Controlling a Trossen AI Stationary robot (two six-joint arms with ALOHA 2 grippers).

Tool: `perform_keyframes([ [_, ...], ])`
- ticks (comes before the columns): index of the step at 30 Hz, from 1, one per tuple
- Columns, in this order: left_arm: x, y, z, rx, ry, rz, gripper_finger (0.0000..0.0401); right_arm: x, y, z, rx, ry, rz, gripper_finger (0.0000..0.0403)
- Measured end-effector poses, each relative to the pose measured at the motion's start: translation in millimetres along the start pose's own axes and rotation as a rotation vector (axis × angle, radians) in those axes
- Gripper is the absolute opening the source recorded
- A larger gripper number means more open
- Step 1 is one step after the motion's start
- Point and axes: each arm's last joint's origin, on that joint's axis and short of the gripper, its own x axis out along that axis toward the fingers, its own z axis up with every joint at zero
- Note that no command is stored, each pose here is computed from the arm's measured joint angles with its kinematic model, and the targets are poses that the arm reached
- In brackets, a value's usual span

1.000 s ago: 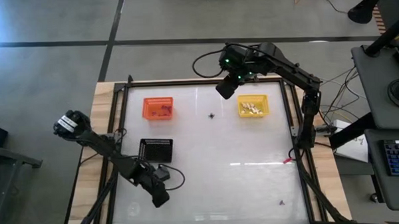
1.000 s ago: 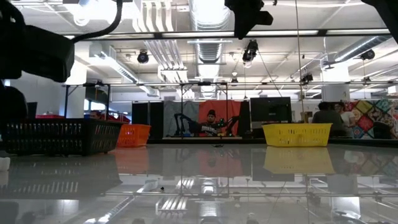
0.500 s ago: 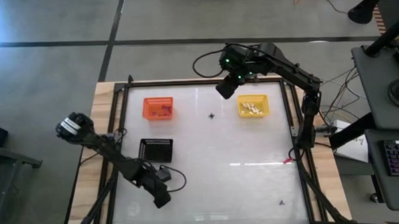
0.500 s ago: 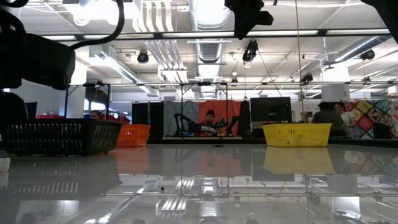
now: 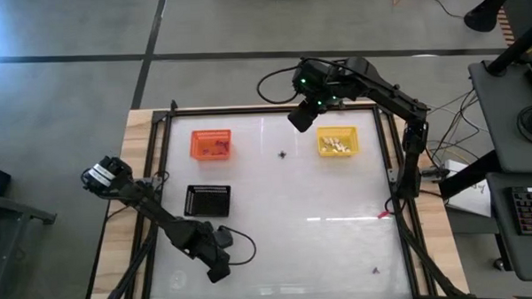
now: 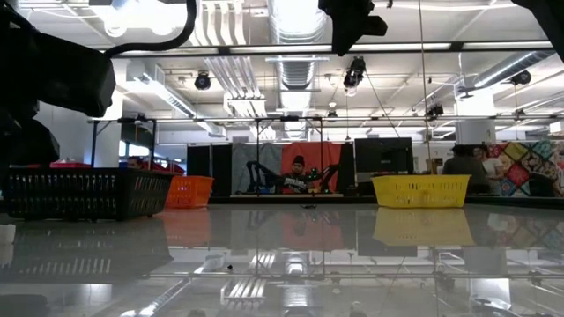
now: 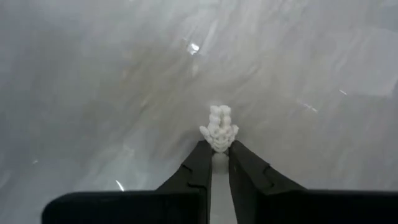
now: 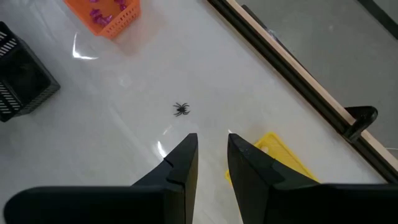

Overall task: Sort Halloween decoration
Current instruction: Put the white skeleton toy into the yellow bin

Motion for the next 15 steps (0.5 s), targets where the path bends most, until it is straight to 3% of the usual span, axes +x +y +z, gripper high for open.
perform_keyframes([
  [7,-17.3,0.1,1.3,0.020,-0.023,-0.050,0.0003,-0.2,2.0,-0.7,-0.005,0.003,0.009,0.0077],
  [15,-54.0,5.5,13.1,-0.006,-0.174,-0.104,0.0001,-2.4,21.5,-8.4,-0.068,0.060,0.173,0.0077],
])
